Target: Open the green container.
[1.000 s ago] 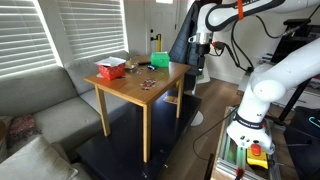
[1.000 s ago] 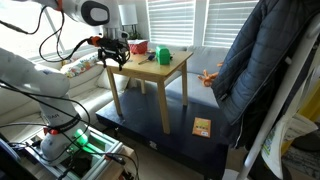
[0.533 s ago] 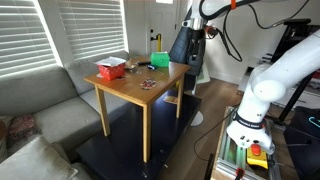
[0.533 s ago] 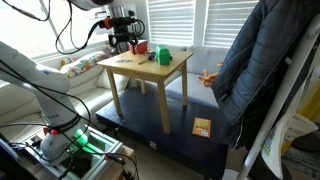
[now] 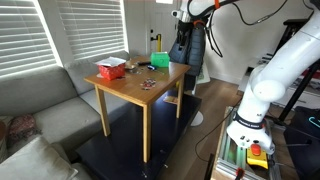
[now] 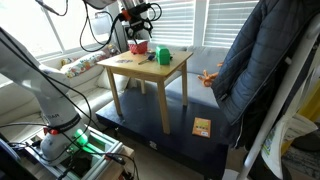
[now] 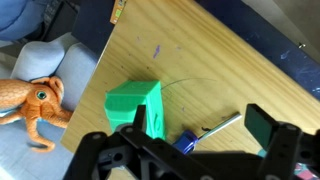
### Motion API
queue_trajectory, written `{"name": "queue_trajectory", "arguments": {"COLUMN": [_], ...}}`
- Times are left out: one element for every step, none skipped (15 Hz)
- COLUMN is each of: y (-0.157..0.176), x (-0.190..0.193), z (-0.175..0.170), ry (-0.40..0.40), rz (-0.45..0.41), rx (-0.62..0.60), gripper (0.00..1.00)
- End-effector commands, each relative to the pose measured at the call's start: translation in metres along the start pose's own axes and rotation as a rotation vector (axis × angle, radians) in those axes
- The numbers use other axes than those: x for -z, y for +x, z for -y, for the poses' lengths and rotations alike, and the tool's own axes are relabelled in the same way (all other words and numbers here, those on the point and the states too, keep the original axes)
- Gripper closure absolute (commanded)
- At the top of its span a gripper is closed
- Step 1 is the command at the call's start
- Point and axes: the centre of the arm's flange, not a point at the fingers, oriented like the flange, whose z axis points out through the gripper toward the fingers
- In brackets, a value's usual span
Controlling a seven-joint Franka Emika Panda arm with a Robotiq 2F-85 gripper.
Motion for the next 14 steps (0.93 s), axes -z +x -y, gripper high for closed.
{"name": "queue_trajectory", "arguments": {"y": [0.004, 0.006, 0.008, 0.008, 0.008, 0.008, 0.008, 0.012, 0.016, 0.021, 0.027, 0.034, 0.039, 0.044], "x": [-0.003, -0.005, -0.006, -0.006, -0.006, -0.005, -0.005, -0.008, -0.011, -0.016, -0.022, -0.027, -0.031, -0.036], "z": [-0.003, -0.005, -0.006, -0.007, -0.007, -0.007, -0.007, -0.013, -0.018, -0.023, -0.028, -0.034, -0.038, -0.043], "ry": [-0.005, -0.006, -0.006, -0.006, -0.007, -0.008, -0.008, 0.004, -0.008, -0.005, -0.005, -0.015, -0.032, -0.044], "rz": [-0.001, 0.002, 0.003, 0.003, 0.002, 0.002, 0.002, -0.004, -0.007, -0.014, -0.022, -0.033, -0.037, -0.038], "rx": [0.000, 0.001, 0.001, 0.001, 0.001, 0.000, 0.000, -0.005, -0.013, -0.002, 0.008, 0.004, -0.019, -0.014], "gripper": [0.00, 0.00, 0.00, 0.00, 0.00, 0.00, 0.00, 0.00, 0.00, 0.00, 0.00, 0.00, 0.00, 0.00]}}
